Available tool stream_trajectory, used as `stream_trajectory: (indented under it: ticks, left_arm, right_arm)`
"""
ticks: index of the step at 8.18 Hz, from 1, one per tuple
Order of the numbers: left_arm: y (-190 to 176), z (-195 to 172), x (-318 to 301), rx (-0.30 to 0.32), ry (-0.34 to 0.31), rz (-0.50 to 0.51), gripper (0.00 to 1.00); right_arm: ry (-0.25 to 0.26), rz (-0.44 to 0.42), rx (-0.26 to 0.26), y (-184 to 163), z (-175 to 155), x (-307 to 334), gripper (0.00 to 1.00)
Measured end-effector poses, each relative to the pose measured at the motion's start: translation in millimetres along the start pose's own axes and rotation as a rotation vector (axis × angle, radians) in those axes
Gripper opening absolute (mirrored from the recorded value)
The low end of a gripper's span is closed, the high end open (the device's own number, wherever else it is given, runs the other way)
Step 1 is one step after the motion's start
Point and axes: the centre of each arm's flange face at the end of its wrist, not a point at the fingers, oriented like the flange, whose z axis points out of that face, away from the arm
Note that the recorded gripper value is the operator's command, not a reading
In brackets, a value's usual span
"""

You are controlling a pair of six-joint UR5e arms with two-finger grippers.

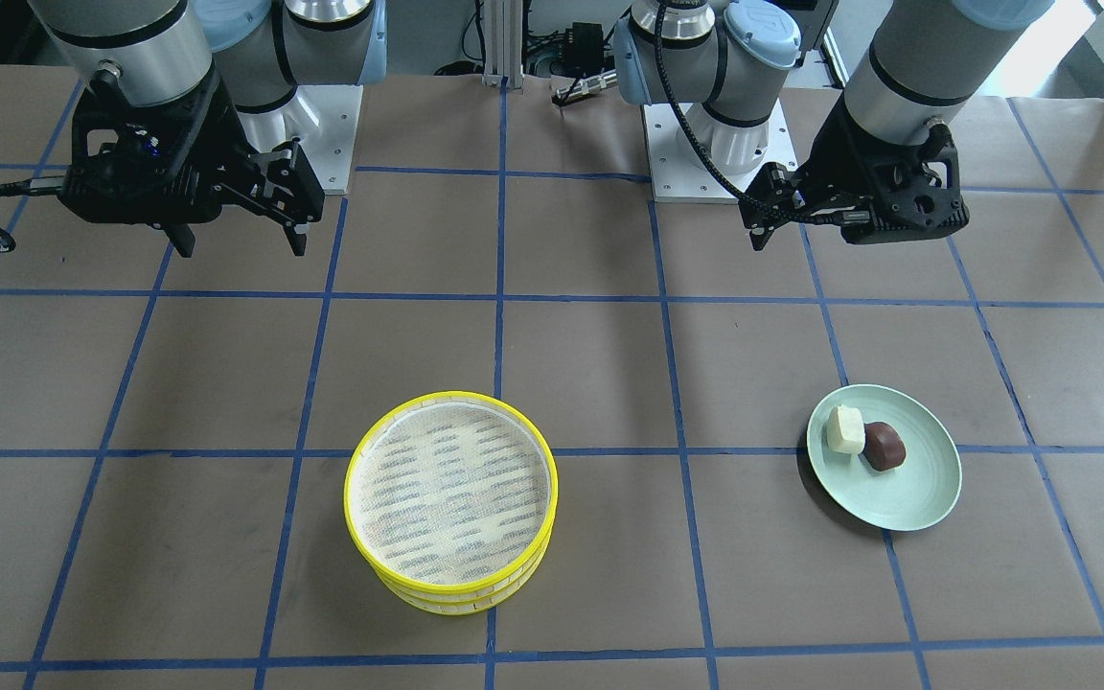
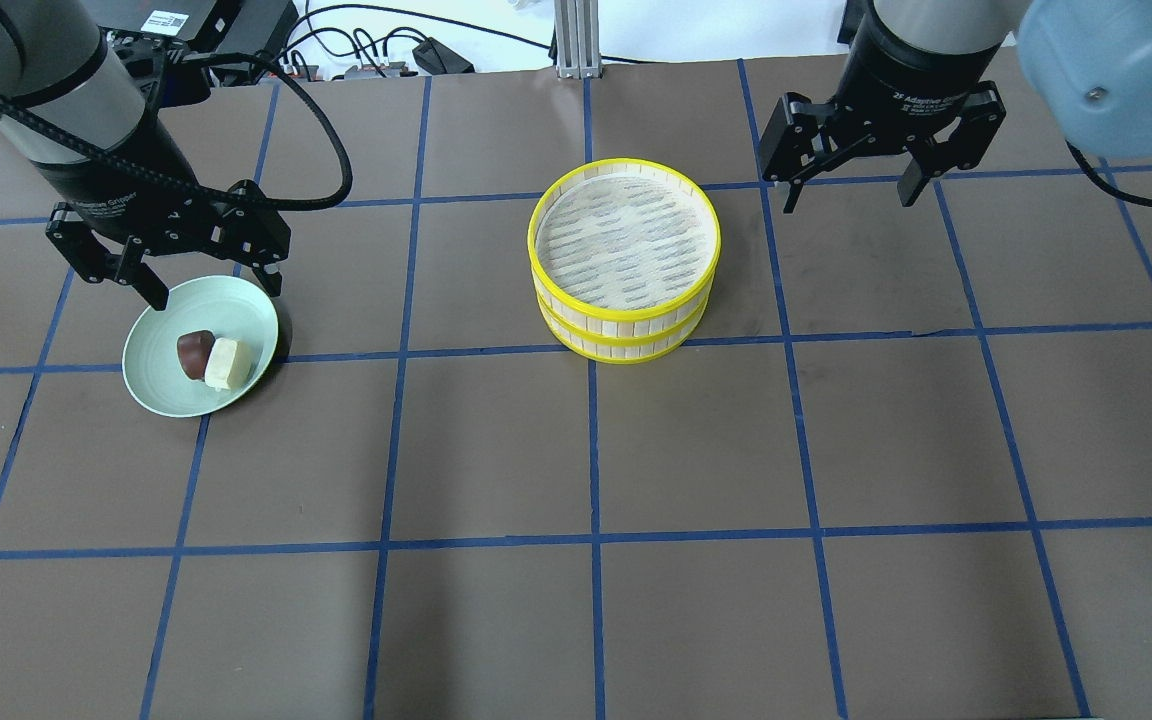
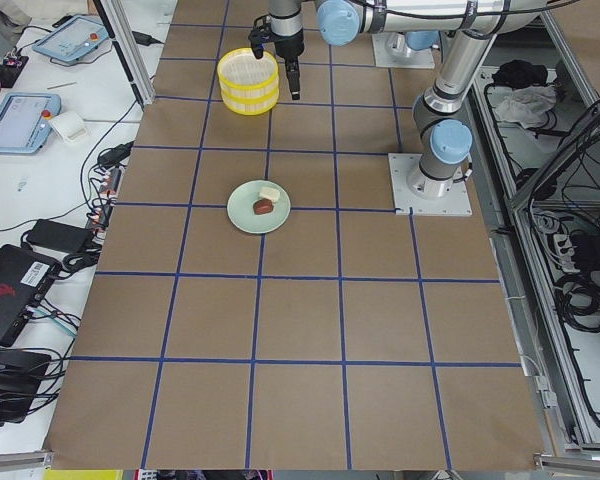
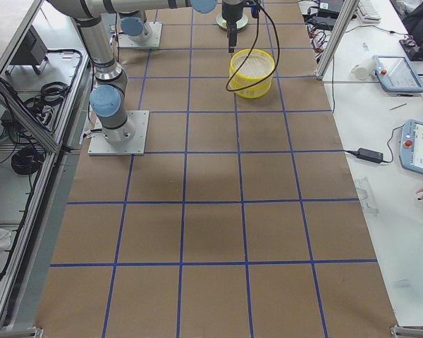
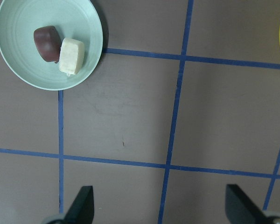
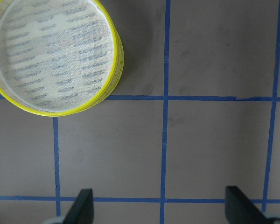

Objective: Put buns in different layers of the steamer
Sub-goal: 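Lower the left gripper toward the white bun while the right reaches the steamer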

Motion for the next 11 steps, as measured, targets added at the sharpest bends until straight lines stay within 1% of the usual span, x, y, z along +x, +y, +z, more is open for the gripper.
stream_trajectory:
  ticks: [5,6,7,8,9,10,11]
  left_arm:
    - [-1.6,0.9,-5.4,-0.002,-0.005,0.003,1.00]
    - [-6.8,5.1,-9.8,-0.008,-0.003,0.045,1.00]
    - [-19.6,15.5,-19.8,-0.021,0.002,0.097,1.00]
    - [-36.9,29.3,-31.2,-0.026,0.008,0.151,1.00]
    - [-54.3,46.4,-40.5,-0.022,0.010,0.236,1.00]
    - [-65.2,66.1,-48.4,-0.026,0.010,0.335,1.00]
    - [-71.9,85.2,-56.9,-0.031,0.000,0.424,1.00]
  right_arm:
    - [0.000,0.007,-0.003,-2.1,3.3,-0.1,1.00]
    - [-0.001,0.012,-0.004,-3.8,5.4,-0.6,1.00]
    - [-0.003,0.011,-0.002,-5.9,7.4,-1.1,1.00]
    - [-0.005,0.005,0.019,-12.9,10.9,-1.6,1.00]
    - [-0.006,0.000,0.050,-27.8,20.6,-2.2,1.00]
    - [-0.011,0.004,0.065,-43.8,36.2,-3.8,1.00]
    - [-0.016,0.006,0.073,-63.6,59.7,-7.1,1.00]
